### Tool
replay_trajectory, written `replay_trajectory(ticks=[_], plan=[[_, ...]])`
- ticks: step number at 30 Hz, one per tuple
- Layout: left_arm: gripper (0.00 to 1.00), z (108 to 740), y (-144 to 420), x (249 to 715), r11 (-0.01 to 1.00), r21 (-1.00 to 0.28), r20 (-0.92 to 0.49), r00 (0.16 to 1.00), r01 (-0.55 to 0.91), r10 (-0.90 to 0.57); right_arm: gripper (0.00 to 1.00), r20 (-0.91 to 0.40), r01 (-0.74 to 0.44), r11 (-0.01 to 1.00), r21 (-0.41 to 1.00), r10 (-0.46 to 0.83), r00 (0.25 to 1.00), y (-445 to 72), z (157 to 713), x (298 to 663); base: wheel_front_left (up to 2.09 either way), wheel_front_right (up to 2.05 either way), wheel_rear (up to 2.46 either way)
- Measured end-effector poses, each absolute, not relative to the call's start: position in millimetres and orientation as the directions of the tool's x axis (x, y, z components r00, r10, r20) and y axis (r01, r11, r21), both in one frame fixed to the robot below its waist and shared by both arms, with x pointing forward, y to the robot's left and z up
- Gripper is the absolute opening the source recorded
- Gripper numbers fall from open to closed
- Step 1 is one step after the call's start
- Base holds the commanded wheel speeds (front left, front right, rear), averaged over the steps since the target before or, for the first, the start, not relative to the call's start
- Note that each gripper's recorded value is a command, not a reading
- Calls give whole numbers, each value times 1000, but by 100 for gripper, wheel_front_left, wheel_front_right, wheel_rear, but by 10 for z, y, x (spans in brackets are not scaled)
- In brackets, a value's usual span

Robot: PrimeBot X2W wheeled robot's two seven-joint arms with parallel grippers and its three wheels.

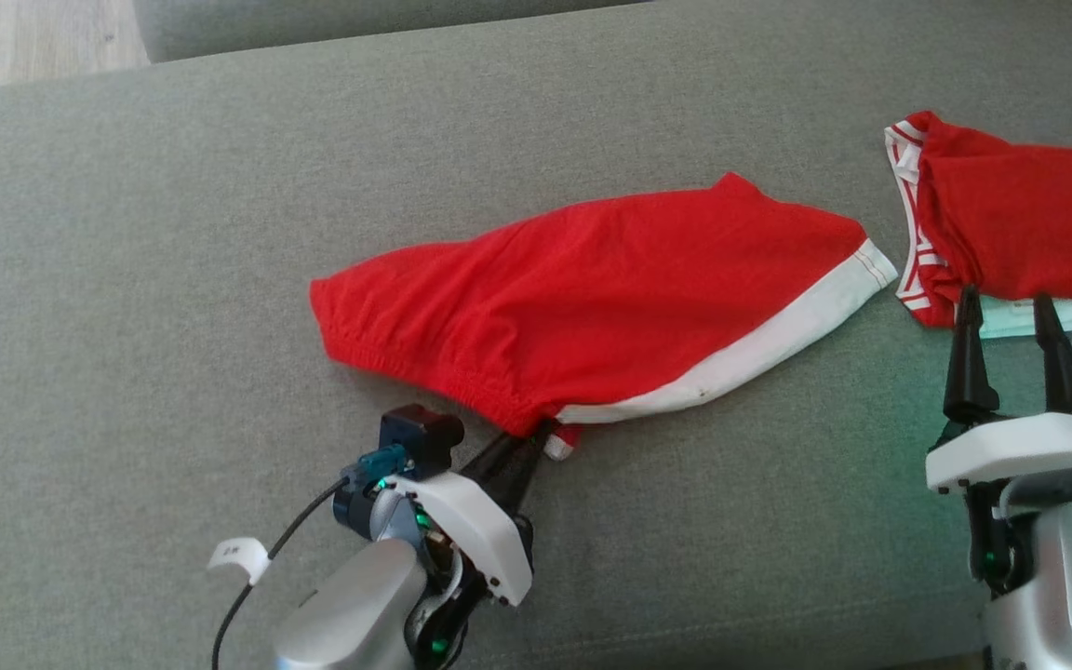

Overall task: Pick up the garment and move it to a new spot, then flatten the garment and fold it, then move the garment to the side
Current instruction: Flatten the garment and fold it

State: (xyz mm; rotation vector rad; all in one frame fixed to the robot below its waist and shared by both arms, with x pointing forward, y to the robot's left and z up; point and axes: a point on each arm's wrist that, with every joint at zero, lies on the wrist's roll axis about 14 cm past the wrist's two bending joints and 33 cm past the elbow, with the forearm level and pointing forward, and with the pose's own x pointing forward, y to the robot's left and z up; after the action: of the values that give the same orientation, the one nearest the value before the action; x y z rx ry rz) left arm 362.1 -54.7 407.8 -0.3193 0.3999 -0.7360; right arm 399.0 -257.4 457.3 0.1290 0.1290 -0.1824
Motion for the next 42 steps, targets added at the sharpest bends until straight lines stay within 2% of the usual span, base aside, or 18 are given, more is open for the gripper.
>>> replay_trajectory(ticks=[13, 20, 28, 33, 42], plan=[[0, 4339, -352, 3749, 730, -383, -163, 736, 566, -656, 100, -167, 150, 981, 123, -128, 978, -2416, 4503, 4051, 0, 0, 0], [0, 4336, -90, 3788, 769, -342, -171, 769, 540, -616, 100, -326, 105, 988, 118, -61, 944, -2207, 4153, 4024, 0, 0, 0], [0, 4332, -54, 3801, 772, -338, -168, 773, 538, -612, 100, -474, 61, 991, 115, 1, 881, -2012, 3791, 3908, 0, 0, 0], [0, 4319, -59, 3802, 773, -339, -171, 772, 536, -611, 100, -495, 65, 991, 117, 1, 869, -2013, 3724, 3883, 0, 0, 0], [0, 4294, -82, 3784, 769, -341, -177, 766, 541, -618, 100, -468, 65, 989, 133, 5, 884, -1993, 3804, 4061, 0, 0, 0]])
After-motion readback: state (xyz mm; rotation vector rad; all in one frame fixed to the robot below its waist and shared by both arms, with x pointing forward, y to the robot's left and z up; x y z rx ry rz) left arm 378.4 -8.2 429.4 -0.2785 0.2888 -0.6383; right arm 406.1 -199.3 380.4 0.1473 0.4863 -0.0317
